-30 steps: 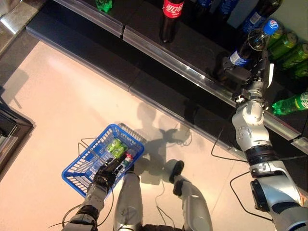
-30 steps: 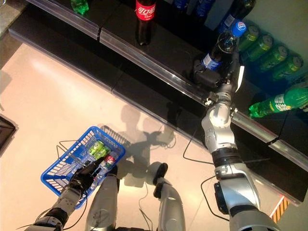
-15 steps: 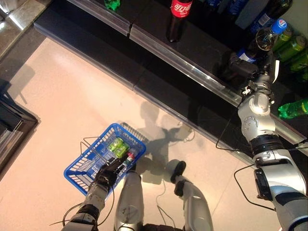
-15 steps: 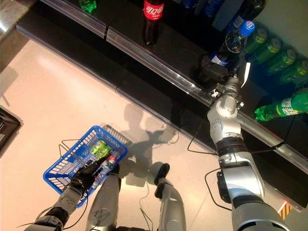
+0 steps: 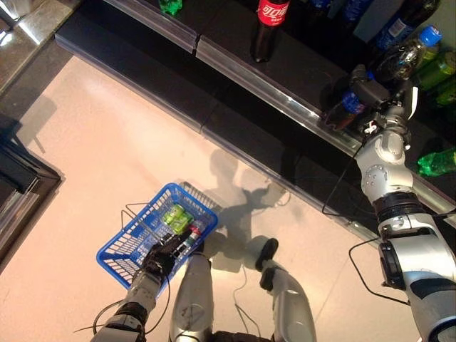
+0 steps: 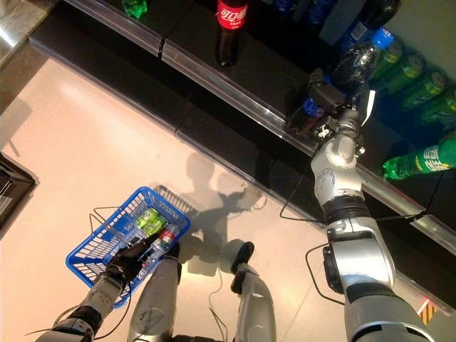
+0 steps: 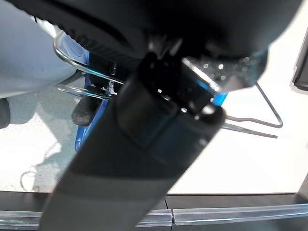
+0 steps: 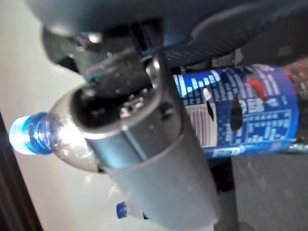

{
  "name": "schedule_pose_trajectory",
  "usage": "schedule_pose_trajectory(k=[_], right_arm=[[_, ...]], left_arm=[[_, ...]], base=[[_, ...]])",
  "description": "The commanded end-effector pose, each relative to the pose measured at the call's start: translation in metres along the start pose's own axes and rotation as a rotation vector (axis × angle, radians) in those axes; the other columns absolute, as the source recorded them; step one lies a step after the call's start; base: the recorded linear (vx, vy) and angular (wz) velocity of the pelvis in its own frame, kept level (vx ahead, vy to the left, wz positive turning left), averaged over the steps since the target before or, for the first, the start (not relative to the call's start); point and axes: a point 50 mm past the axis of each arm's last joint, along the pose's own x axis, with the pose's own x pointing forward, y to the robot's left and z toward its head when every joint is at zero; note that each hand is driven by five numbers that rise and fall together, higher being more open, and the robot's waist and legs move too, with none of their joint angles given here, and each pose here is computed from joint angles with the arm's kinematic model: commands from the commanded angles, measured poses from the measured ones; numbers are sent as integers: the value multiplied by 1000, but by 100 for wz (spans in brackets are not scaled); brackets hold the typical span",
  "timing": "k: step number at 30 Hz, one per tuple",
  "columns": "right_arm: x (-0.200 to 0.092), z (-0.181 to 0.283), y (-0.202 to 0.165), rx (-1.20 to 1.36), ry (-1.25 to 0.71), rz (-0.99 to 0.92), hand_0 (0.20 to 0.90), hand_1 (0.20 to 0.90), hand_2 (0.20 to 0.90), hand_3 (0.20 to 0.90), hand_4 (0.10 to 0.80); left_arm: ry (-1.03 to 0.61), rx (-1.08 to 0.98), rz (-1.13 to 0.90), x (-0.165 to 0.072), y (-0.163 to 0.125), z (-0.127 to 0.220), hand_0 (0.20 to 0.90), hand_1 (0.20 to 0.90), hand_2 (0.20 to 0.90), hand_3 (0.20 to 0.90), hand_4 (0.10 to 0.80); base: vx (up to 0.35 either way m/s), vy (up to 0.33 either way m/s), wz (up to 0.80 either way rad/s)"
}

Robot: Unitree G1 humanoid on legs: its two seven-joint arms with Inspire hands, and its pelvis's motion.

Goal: Pick up the drink and place into the basket.

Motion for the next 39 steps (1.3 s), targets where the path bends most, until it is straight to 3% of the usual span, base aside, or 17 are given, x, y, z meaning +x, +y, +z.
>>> schedule_pose_trajectory(k=[1,14,33,39], right_arm=[[10,72,9,14,-285,70,300,300,300,200,100],[-13,79,40,-125,-413,278,300,300,300,200,100],[-63,14,40,-179,-248,473,300,300,300,200,100],[-86,-7,45,-198,-215,538,300,300,300,200,100]], left_arm=[[-94,108,-129,-2,-5,24,300,300,300,200,100],[-123,83,-124,-6,2,25,300,300,300,200,100],[-114,-15,-203,-20,6,-10,300,300,300,200,100],[-144,-64,-302,-22,-12,-11,300,300,300,200,100]], base=[[0,0,0],[0,-1,-1],[94,47,3],[43,52,7]])
